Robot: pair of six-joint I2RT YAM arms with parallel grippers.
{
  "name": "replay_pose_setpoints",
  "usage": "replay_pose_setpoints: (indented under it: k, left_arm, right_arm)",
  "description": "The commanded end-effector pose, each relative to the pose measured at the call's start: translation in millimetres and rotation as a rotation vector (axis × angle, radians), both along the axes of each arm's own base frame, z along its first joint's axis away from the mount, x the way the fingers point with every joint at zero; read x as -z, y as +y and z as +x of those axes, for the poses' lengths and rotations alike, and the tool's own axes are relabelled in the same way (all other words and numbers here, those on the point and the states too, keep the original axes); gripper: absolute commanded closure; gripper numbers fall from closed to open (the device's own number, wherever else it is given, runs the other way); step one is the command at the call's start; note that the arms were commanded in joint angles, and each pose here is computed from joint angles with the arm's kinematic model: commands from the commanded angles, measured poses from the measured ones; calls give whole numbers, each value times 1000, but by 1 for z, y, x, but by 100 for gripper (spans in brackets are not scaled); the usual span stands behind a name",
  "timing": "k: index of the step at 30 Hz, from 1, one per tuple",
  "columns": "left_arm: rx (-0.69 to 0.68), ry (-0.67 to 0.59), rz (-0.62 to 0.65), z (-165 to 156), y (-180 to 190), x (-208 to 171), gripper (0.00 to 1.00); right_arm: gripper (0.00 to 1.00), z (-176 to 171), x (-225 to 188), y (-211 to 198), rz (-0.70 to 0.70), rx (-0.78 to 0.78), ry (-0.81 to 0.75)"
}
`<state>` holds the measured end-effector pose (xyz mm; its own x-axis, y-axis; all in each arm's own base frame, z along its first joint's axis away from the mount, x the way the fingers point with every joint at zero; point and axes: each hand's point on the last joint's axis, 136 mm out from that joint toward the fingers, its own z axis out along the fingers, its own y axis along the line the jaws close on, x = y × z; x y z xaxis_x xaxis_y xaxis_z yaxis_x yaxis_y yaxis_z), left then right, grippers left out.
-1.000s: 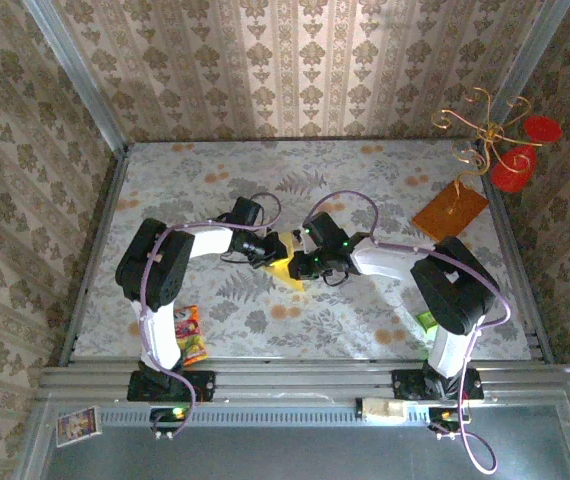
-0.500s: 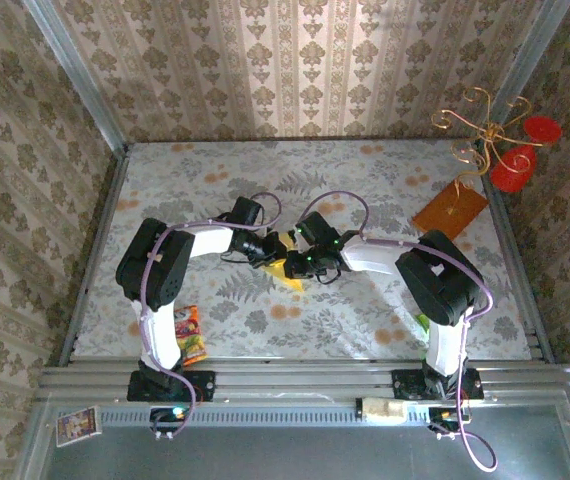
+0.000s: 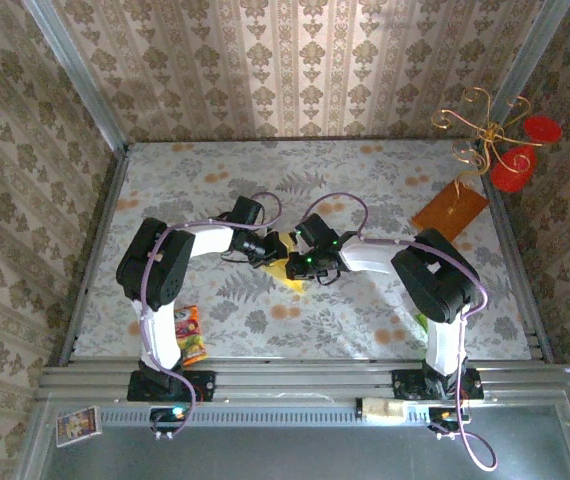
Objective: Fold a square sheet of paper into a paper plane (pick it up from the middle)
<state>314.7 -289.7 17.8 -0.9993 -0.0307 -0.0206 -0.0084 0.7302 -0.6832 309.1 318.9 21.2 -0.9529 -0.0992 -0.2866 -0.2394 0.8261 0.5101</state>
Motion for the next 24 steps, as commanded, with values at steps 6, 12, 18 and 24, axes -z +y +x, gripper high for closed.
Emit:
replay_pose_setpoints:
  k: [6,12,18,24]
  left_arm:
    - [-15,125,223,-29,33,56,93]
    - [-17,133,243,-30,36,59,93]
    - [-21,141,270,-32,41,63,93]
    - [-20,143,294,-32,45,63,94]
  right_arm:
    - [99,-30,25,-15,-54,5,133]
    - [99,-42,31,-22,-74,6,179]
    - [99,-55,28,-28,-68,0,203]
    - [99,-67,26,-34,-65,1,238]
